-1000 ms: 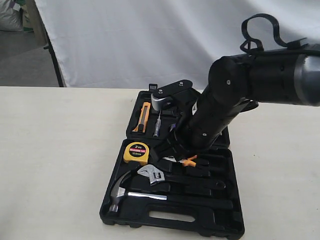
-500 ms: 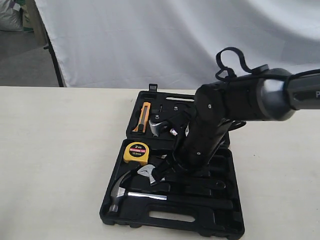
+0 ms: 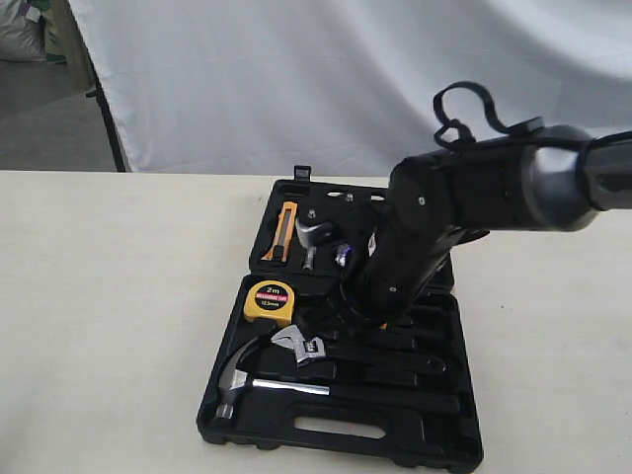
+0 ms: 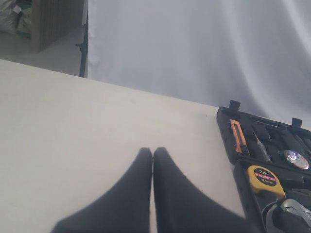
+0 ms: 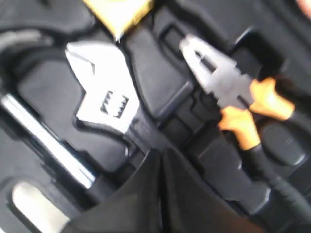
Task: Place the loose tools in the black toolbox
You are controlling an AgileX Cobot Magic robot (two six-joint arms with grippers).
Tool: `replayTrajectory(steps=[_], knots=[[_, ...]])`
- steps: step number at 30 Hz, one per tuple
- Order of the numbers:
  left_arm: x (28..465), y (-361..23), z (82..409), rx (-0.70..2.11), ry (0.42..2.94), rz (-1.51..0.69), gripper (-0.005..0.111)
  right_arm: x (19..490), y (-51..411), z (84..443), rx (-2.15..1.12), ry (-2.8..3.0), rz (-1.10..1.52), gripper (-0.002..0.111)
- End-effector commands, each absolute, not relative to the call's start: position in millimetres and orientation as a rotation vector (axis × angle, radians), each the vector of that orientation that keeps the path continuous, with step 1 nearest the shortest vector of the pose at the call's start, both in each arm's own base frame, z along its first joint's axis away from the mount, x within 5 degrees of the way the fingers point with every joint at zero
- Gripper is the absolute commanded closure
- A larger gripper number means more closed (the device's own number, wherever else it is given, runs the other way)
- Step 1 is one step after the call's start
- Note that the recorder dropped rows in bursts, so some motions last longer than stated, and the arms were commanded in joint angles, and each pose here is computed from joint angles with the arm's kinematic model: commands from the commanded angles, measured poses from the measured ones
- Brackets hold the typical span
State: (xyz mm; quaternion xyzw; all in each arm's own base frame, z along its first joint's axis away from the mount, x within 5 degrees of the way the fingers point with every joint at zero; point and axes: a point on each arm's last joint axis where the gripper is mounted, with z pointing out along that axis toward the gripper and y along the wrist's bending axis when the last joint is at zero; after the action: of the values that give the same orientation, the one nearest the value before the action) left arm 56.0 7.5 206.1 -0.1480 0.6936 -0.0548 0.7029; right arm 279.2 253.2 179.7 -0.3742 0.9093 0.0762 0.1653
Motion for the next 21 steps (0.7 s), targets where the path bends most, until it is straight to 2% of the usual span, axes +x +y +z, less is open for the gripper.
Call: replayTrajectory(steps=[1, 5, 7, 16, 21], knots=[[55, 9, 208, -0.346, 1.526, -0.103, 0.106, 277, 248, 222, -0.986, 2.472, 0.268, 0.109], [55, 9, 208, -0.346, 1.526, -0.103, 0.106, 266, 239, 253, -0.942, 2.356, 0.313, 0.109], [55, 9, 208, -0.346, 1.526, -0.103, 0.106, 259, 232, 257, -0.874, 2.31, 0.35, 0.109], [55, 9, 208, -0.346, 1.526, -0.103, 0.106, 204, 179, 245, -0.75, 2.086, 0.426, 0.109], [55, 9, 208, -0.346, 1.526, -0.103, 0.106, 174, 152, 256, -0.644, 1.877, 0.501, 0.109]])
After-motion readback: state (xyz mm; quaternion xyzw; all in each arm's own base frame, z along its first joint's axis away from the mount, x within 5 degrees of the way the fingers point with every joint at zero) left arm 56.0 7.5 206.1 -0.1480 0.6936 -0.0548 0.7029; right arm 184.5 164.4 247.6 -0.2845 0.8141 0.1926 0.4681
